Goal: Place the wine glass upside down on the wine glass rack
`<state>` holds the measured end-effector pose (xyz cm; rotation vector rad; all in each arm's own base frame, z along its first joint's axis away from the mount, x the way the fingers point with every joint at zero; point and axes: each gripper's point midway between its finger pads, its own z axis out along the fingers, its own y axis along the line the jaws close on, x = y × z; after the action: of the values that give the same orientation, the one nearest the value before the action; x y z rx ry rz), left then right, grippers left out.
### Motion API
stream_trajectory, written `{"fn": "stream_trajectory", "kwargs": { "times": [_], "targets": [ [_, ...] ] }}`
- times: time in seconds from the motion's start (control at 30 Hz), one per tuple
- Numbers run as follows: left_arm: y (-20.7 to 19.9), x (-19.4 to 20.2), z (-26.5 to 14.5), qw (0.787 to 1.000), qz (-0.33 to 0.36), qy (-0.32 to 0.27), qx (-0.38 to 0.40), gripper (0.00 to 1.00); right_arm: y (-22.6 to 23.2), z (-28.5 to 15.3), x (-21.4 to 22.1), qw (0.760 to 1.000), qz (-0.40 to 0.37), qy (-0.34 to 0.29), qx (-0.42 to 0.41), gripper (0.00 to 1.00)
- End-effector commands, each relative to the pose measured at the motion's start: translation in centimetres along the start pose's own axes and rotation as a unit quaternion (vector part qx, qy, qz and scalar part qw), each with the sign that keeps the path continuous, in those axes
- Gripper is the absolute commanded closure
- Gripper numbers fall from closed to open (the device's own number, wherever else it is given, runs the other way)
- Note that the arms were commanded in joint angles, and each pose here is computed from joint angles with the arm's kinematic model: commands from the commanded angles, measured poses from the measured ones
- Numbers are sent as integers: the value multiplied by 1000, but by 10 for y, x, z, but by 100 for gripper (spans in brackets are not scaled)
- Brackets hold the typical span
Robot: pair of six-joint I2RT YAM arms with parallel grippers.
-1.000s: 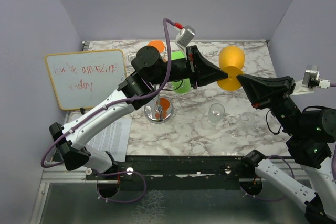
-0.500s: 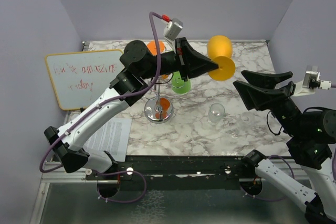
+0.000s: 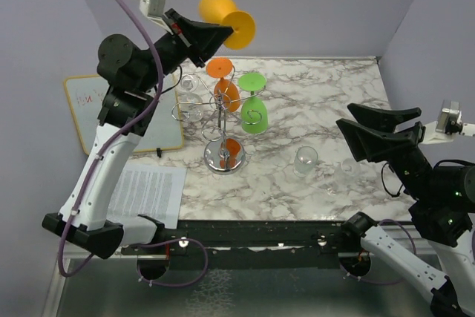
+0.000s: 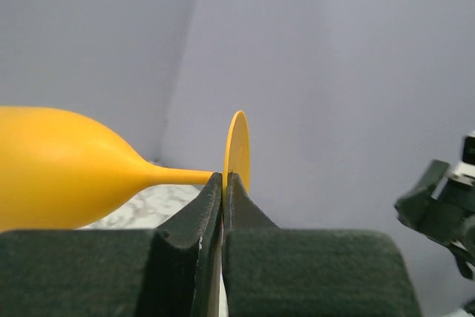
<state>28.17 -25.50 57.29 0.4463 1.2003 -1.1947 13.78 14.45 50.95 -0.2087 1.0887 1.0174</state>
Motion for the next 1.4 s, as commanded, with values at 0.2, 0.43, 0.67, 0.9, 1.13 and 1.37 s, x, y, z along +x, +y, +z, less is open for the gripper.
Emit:
{"fn": "stream_trajectory", "kwargs": {
  "times": [0.2,0.43,0.67,0.9,1.13,1.37],
  "targets": [
    [101,-47,-102,924,57,-97,-366,100,-15,-2,7,999,4,0,35,32],
    [111,-26,-169,870,12,-124,-477,100,-24,-4,12,998,-1,6,55,31],
    [99,-9,-234,821,-15,-128,-556,100,-30,-7,12,997,-7,10,73,31],
    [75,16,-246,833,-83,-100,-538,100,-47,-3,21,993,2,17,113,32],
    [63,53,-253,830,-177,-87,-522,100,-72,5,45,984,11,52,170,33],
    [52,69,-240,827,-260,-82,-491,100,-99,9,71,972,20,72,221,33]
  ]
}}
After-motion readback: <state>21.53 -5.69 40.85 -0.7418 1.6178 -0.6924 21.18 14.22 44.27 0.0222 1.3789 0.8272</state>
